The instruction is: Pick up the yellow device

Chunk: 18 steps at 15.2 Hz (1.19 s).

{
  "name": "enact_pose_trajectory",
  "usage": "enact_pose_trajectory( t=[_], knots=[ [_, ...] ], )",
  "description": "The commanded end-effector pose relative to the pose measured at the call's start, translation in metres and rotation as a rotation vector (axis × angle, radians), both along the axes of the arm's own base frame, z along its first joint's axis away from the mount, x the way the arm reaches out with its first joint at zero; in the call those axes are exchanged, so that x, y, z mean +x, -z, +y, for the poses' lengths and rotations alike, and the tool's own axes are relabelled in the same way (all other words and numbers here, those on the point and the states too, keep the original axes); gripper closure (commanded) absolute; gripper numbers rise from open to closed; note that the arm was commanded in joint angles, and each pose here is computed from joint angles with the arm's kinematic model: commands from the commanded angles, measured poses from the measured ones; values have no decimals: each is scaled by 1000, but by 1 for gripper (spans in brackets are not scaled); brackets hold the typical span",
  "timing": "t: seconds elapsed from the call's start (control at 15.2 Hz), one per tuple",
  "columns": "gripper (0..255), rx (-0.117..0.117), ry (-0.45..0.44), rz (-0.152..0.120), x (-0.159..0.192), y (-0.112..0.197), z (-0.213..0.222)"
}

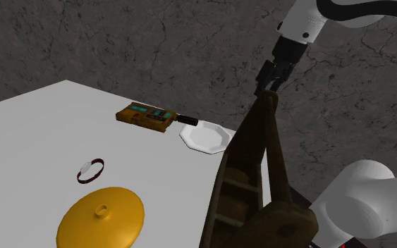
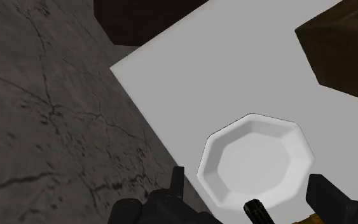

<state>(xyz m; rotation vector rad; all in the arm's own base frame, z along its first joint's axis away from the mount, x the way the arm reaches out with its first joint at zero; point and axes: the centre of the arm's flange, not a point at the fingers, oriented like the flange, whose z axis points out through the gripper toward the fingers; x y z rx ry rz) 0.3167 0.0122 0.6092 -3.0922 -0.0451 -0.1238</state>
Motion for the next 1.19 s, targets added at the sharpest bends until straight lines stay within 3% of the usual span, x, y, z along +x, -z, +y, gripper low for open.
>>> enact_pose_trajectory(
  t=[0.0,1.12],
  knots=[
    [0,0,0,0,0,0,0],
    [0,-39,-400,-3,178,110,83]
  ],
)
